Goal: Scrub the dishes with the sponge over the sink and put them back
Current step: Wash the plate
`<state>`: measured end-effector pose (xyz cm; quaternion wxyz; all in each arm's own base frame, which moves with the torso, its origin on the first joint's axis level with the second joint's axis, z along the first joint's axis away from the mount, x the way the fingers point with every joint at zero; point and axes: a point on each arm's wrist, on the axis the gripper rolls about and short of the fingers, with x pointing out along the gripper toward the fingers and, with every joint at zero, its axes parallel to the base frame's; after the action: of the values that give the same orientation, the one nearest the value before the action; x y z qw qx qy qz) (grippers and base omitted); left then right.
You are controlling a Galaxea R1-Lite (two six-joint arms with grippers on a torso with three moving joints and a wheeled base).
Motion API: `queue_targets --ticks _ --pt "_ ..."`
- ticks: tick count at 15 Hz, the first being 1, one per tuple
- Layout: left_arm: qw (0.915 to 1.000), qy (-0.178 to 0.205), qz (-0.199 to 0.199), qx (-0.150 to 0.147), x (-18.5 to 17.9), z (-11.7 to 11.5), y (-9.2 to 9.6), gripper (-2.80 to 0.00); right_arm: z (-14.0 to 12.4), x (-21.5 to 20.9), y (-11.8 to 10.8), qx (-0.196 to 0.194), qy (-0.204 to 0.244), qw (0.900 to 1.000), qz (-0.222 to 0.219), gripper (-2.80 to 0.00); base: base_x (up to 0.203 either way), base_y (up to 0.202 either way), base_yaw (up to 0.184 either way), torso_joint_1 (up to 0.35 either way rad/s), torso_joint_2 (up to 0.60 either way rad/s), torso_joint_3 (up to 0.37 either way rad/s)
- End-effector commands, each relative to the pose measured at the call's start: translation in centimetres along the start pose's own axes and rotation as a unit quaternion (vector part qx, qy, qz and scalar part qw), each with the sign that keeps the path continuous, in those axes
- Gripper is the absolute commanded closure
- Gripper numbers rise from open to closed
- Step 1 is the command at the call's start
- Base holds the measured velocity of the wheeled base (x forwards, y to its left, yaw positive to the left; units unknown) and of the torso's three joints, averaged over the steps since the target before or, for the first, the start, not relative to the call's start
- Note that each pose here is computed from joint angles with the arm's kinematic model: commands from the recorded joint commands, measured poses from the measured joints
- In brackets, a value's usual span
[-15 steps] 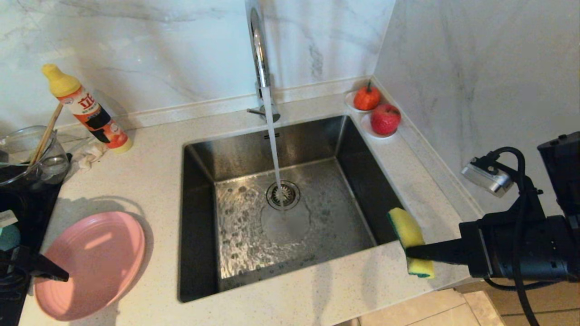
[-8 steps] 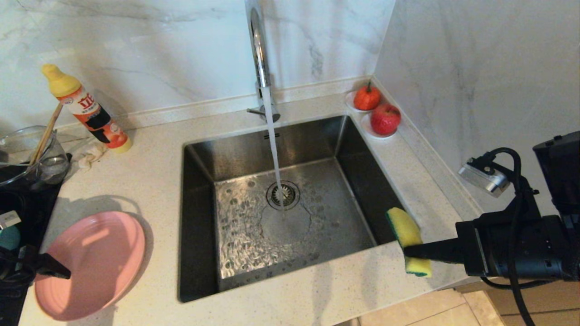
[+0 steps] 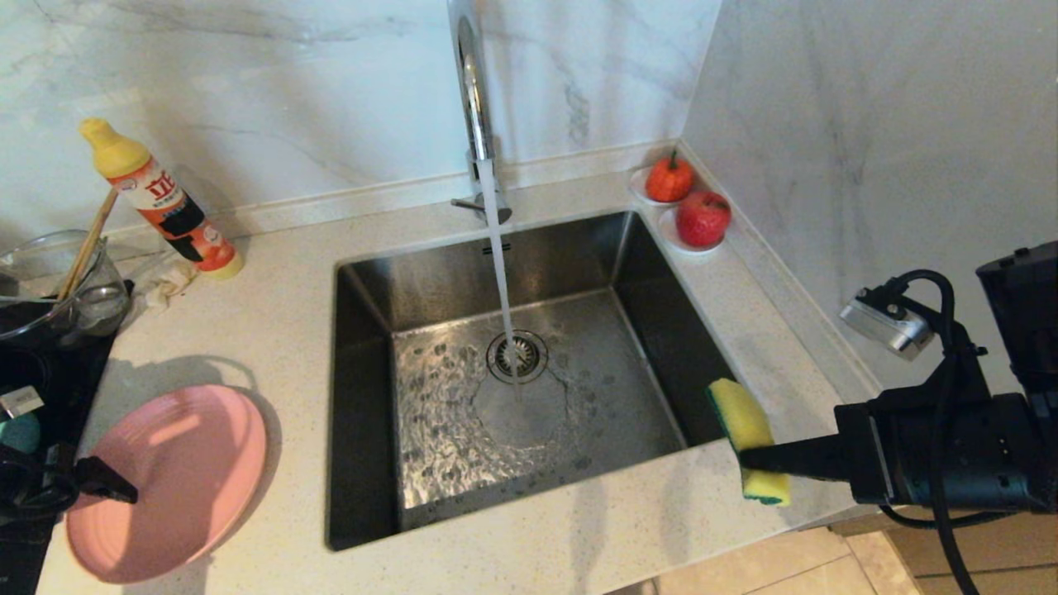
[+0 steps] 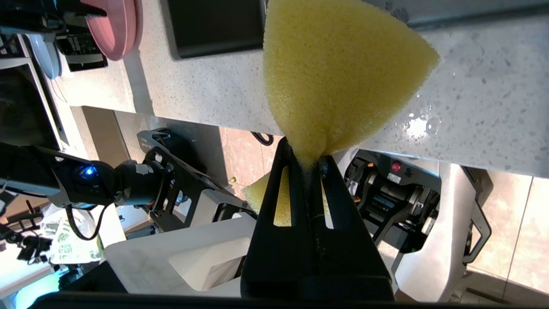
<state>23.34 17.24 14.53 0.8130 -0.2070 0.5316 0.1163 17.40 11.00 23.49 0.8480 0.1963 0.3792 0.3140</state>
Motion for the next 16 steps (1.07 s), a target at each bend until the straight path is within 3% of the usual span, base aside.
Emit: queue_targets --ticks 1,5,12,13,16 --pt "1.0000 0.001 -0.006 0.000 0.1 0.2 -0.7 -2.80 -0.3 0.0 -0.2 0.004 0.002 1.000 -0.002 0.00 0.000 0.000 0.000 0.000 0.00 0.000" --pt "0.9999 -0.003 -0.011 0.001 0.2 0.7 -1.8 -2.80 -0.2 0.0 -0.6 0.002 -0.018 1.000 0.002 0.00 0.000 0.000 0.000 0.000 0.00 0.000" --pt "0.9999 -0.009 -0.003 0.002 0.1 1.1 -1.7 -2.80 -0.3 -0.1 -0.8 0.003 -0.020 1.000 -0.002 0.00 0.000 0.000 0.000 0.000 0.00 0.000" --pt "0.9999 -0.011 -0.001 0.002 0.0 1.1 -1.7 0.00 -0.3 -0.1 -0.8 0.003 -0.019 1.000 -0.001 0.00 0.000 0.000 0.000 0.000 0.00 0.000" --pt "0.9999 -0.013 0.002 0.002 -0.1 1.1 -1.7 0.00 -0.3 -0.1 -0.8 0.003 -0.020 1.000 0.000 0.00 0.000 0.000 0.000 0.000 0.00 0.000"
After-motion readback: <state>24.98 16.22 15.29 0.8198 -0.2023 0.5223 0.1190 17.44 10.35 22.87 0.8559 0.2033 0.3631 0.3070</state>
